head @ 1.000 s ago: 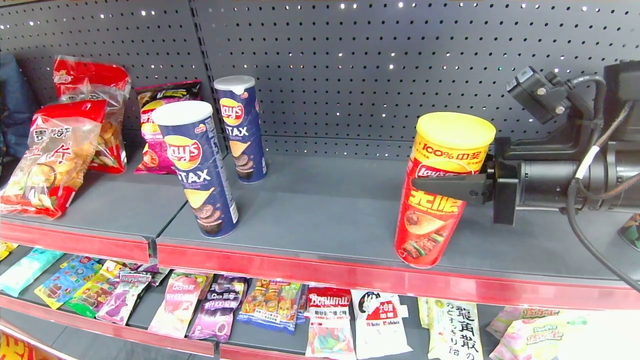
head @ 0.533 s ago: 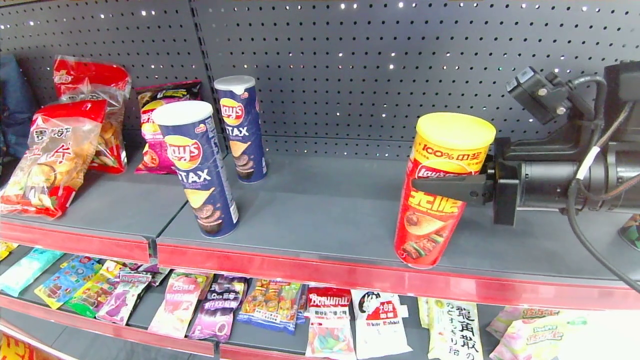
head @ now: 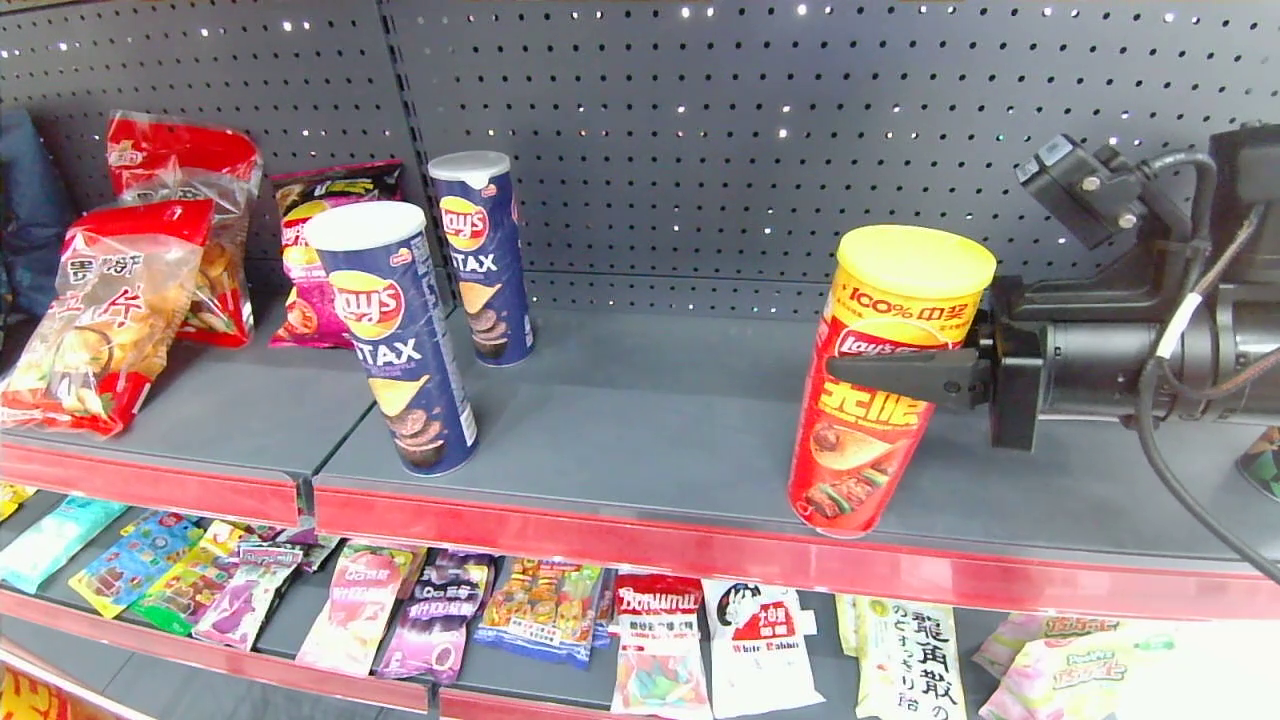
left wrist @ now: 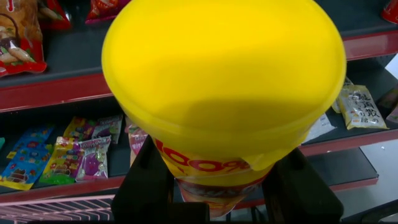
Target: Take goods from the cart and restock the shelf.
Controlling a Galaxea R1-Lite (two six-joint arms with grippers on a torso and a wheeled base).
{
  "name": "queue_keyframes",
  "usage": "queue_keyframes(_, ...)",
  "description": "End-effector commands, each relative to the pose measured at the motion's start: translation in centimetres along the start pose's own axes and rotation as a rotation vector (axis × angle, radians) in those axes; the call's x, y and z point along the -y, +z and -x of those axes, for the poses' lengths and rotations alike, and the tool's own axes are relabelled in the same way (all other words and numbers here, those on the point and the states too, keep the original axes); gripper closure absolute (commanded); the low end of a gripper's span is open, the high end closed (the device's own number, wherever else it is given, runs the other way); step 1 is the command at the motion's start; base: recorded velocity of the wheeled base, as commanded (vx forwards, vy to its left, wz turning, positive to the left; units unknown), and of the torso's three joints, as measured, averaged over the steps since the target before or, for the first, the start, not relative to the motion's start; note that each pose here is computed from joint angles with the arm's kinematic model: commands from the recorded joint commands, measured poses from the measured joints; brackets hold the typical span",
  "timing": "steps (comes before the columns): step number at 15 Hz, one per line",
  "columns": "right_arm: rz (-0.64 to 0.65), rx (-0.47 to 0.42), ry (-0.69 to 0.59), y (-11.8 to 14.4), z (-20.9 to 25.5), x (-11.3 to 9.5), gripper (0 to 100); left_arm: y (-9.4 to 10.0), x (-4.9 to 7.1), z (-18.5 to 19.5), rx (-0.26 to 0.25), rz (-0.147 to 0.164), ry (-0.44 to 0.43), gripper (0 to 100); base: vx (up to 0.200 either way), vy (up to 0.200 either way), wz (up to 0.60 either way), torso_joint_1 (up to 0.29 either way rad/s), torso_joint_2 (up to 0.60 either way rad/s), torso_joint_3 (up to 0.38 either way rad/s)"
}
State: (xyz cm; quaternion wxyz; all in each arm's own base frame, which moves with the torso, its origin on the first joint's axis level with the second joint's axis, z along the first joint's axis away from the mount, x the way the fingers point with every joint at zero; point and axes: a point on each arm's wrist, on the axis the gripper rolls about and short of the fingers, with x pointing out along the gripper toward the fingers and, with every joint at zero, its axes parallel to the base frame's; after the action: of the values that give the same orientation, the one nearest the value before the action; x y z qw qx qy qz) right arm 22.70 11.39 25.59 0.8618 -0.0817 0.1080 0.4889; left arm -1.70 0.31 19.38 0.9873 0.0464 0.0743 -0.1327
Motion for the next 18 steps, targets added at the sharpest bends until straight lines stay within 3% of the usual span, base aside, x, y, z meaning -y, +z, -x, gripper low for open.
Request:
queue_keyframes(1, -0.003, -0.001, 0.001, -0.07, -0.02, 0.05, 100, 0.01, 0.0, -0.03, -0.001, 0.0, 0.0, 100, 0.0, 0.0, 0.0, 0.0, 0.0, 0.0)
queue_keyframes(11, -0.01, -0.011, 0.021, -0.53, -0.03, -0.12, 100, -0.22, 0.02, -0.11, -0.009, 0.0, -0.002, 100, 0.0, 0.0, 0.0, 0.0, 0.0, 0.0)
queue_keyframes(12, -0.011, -0.014, 0.021, -0.62, -0.04, -0.14, 0, -0.26, 0.02, -0.13, -0.01, 0.0, -0.004, 100, 0.0, 0.0, 0.0, 0.0, 0.0, 0.0)
queue_keyframes(18, -0.01, -0.007, 0.017, -0.49, 0.32, -0.39, 0, -0.4, 0.03, -0.18, -0.013, 0.001, -0.004, 100, 0.0, 0.0, 0.0, 0.0, 0.0, 0.0)
